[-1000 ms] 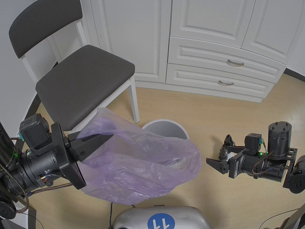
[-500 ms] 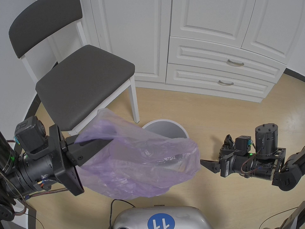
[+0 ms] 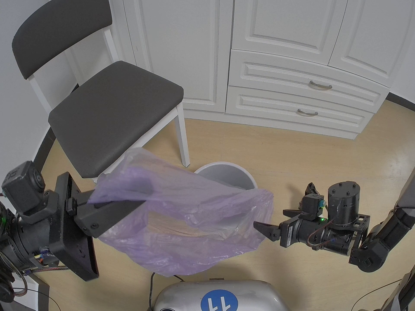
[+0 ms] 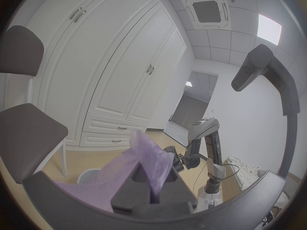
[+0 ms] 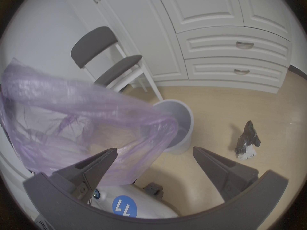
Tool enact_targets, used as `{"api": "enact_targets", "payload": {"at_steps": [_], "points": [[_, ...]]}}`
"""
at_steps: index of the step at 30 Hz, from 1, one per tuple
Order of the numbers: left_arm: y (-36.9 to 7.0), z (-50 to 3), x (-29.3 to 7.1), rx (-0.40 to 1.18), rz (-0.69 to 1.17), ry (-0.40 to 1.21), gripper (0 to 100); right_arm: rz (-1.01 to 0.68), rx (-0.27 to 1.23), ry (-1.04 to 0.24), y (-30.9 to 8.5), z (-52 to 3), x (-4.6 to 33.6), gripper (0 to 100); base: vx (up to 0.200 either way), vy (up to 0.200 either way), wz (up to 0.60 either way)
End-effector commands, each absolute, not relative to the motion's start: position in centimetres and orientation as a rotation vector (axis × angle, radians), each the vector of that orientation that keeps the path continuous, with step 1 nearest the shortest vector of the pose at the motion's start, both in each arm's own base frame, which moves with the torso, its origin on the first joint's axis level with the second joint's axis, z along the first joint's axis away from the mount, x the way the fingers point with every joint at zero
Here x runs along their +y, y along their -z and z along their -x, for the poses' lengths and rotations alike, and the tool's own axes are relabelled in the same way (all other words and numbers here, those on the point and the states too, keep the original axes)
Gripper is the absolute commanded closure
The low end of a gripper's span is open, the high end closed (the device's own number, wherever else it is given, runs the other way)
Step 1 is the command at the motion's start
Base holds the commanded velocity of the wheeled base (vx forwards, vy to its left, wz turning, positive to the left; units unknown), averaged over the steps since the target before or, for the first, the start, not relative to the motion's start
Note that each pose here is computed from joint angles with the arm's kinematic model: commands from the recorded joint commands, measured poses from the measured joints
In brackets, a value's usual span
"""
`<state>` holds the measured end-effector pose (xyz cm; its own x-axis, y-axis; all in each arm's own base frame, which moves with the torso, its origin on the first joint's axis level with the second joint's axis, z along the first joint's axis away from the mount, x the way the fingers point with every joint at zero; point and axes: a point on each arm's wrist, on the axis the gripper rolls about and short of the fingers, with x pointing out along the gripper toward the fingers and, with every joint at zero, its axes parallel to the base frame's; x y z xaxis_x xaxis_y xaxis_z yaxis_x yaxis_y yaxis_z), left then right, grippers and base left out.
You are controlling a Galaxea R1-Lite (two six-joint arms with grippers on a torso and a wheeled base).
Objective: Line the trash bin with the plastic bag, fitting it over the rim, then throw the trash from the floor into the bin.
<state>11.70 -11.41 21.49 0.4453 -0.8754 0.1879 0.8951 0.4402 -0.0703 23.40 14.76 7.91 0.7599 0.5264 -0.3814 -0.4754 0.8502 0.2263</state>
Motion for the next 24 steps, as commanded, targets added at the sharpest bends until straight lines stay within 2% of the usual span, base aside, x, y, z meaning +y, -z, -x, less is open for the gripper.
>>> {"api": "enact_targets", "payload": {"at_steps": [1,7,14,24], "points": [[-21.8,-11.6,-11.3,-0.144,0.176,1.105,100,-0.096,0.498,-0.566,-6.8,-22.9,15.2,0,0.0,0.0,0.0],[-22.8,-11.4,-11.2,-0.166,0.224,1.111,100,-0.088,0.514,-0.579,-6.3,-22.5,15.5,0,0.0,0.0,0.0],[-23.6,-10.9,-10.7,-0.224,0.285,1.121,100,-0.112,0.468,-0.576,-7.6,-22.5,14.9,0,0.0,0.0,0.0],[-24.1,-9.9,-10.8,-0.263,0.314,1.175,100,-0.315,0.492,-0.747,-8.2,-23.4,13.0,0,0.0,0.0,0.0]]}}
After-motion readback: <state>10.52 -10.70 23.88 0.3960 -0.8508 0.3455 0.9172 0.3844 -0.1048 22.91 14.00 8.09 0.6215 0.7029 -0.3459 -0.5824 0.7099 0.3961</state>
